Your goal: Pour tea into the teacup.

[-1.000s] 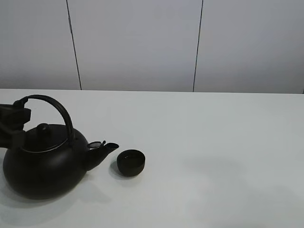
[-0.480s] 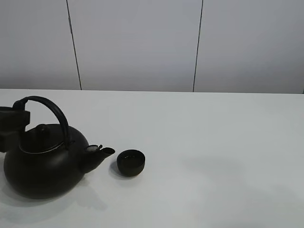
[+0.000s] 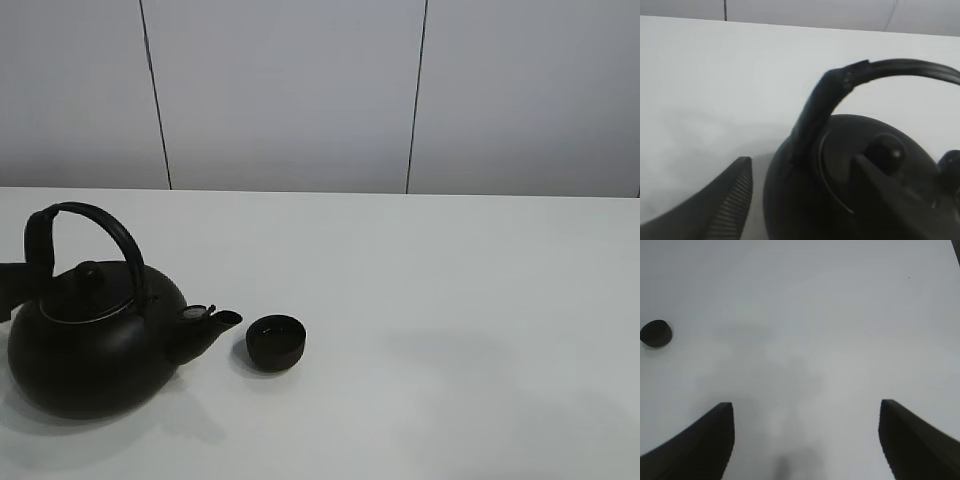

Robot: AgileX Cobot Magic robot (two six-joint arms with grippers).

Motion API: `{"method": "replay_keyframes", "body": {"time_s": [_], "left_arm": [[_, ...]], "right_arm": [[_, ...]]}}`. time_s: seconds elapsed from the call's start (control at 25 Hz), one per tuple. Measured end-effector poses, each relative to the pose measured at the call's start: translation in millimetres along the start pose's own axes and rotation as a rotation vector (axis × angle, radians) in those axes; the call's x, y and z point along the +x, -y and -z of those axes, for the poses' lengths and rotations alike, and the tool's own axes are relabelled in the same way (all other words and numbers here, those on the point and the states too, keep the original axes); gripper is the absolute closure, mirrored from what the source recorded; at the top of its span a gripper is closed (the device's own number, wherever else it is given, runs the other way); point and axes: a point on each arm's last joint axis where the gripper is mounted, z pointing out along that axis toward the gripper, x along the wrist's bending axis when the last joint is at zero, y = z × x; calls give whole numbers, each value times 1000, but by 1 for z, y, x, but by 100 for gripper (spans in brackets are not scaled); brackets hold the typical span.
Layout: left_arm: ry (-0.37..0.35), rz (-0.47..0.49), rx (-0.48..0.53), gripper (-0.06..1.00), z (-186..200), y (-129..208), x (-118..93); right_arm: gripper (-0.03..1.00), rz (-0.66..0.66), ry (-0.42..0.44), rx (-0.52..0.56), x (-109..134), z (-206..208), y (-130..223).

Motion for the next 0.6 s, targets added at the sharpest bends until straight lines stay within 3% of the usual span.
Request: {"method": "replay_keyframes", "body": {"time_s": [0.6], "left_arm": [[-187, 38, -32, 52, -2, -9, 38]], "right_arm": [[42, 0, 0, 0, 0, 0, 0]]}}
